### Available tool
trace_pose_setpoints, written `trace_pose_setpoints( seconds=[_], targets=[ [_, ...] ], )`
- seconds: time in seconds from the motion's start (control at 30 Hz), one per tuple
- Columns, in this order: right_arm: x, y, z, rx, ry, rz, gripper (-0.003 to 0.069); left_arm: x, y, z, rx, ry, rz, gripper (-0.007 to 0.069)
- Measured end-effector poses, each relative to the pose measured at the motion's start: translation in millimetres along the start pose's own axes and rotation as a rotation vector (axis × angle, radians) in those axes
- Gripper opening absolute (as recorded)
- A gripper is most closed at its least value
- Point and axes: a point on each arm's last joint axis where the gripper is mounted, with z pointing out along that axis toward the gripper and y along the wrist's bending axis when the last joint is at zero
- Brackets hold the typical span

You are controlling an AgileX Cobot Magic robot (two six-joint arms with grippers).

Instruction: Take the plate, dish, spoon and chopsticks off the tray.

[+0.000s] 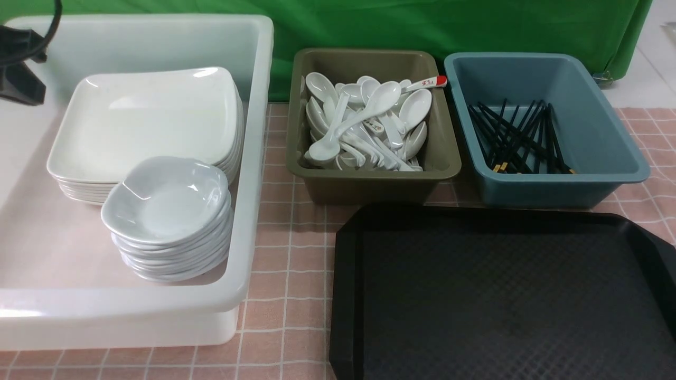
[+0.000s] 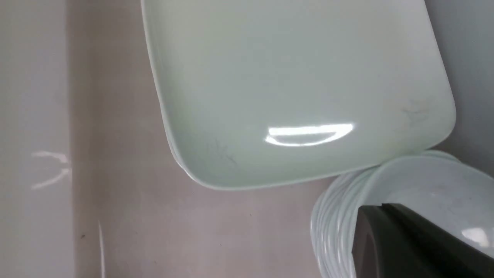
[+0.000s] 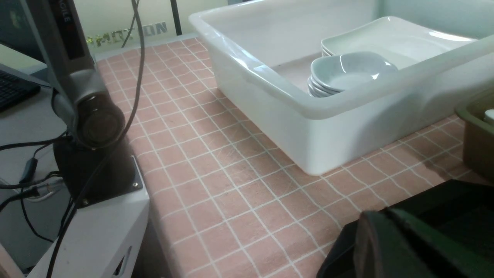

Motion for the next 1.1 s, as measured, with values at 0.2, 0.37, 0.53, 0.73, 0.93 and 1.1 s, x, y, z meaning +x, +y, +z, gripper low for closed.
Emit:
trace_pose_setpoints(
  seconds=[0.2, 0.37, 0.53, 0.73, 0.93, 1.1],
  targets=[
    [1, 0, 0, 0.0, -0.001, 0.0, 0.0083, 8, -4, -1, 0.036, 0.089, -0.031, -0.0001],
    [11, -5, 3, 0.049, 0.02, 0.014, 0.0097, 9, -5, -3, 0.036, 0.088, -0.061, -0.0001],
    [42, -25, 3, 0.268, 0.075, 0.084, 0.0111, 9, -5, -3, 0.036, 0.089, -0.068, -0.0001],
    [98, -45, -12, 0.63, 0.099, 0.21, 0.0121, 10, -3, -3, 0.016, 0.1, -0.059, -0.0001],
    [152, -52, -22, 0.954, 0.124, 0.341, 0.0132, 10, -3, -4, 0.015, 0.1, -0.058, -0.0001],
    [150, -55, -31, 1.121, 0.004, 0.327, 0.0147, 9, -5, -4, 0.032, 0.093, -0.066, -0.0001]
  ],
)
